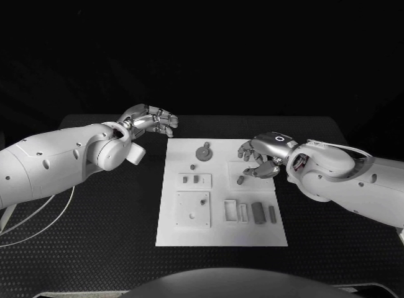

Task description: Assemble the parts on the task board

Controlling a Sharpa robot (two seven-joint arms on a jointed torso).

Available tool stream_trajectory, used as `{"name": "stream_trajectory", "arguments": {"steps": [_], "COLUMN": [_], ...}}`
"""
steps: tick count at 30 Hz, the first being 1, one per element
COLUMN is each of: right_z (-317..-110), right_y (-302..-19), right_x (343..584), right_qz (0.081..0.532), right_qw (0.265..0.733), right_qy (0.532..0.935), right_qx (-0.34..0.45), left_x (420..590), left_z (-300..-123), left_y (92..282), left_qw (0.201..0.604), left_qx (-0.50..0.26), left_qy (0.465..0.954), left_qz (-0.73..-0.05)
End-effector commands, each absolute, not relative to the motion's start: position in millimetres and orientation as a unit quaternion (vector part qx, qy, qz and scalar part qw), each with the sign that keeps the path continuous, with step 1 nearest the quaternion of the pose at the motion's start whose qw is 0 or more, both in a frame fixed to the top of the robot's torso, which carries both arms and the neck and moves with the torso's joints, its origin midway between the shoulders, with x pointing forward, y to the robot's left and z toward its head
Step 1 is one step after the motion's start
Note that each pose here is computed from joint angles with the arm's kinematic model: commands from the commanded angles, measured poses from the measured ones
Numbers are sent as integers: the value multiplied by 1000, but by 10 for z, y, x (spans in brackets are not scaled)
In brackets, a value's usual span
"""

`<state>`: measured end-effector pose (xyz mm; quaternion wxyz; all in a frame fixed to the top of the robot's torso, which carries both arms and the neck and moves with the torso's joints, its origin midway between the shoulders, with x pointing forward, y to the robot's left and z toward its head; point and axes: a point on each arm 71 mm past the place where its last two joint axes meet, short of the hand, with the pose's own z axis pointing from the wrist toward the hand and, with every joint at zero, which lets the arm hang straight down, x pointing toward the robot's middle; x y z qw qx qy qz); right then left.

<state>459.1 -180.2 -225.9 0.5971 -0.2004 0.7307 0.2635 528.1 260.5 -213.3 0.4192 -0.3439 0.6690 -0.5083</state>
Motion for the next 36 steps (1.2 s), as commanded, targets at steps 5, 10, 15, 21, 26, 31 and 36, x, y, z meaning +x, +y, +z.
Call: {"name": "stream_trajectory", "arguments": {"steps": [5, 10, 15, 21, 26, 31, 36], "right_z": [-2542, -2684, -2786, -2829, -2838, -2845, -2846], "right_y": [-1802, -1793, -1752, -1700, -1668, -1663, -1633], "right_x": [4548, 4545, 4523, 4507, 4502, 4505, 4497], "right_qz": [233, 224, 224, 231, 232, 227, 222], "right_qw": [574, 573, 567, 568, 571, 575, 581], "right_qy": [751, 753, 756, 753, 751, 749, 741], "right_qx": [-229, -234, -239, -239, -236, -239, -251], "left_x": [5280, 5280, 5283, 5285, 5283, 5281, 5280], "left_z": [-2108, -2108, -2109, -2110, -2111, -2115, -2115], "left_y": [2577, 2582, 2586, 2589, 2586, 2584, 2589], "left_qw": [414, 414, 414, 414, 413, 410, 410], "left_qx": [-340, -340, -340, -340, -340, -340, -340], "left_qy": [667, 667, 667, 667, 668, 670, 670], "left_qz": [-518, -517, -517, -517, -517, -517, -517]}}
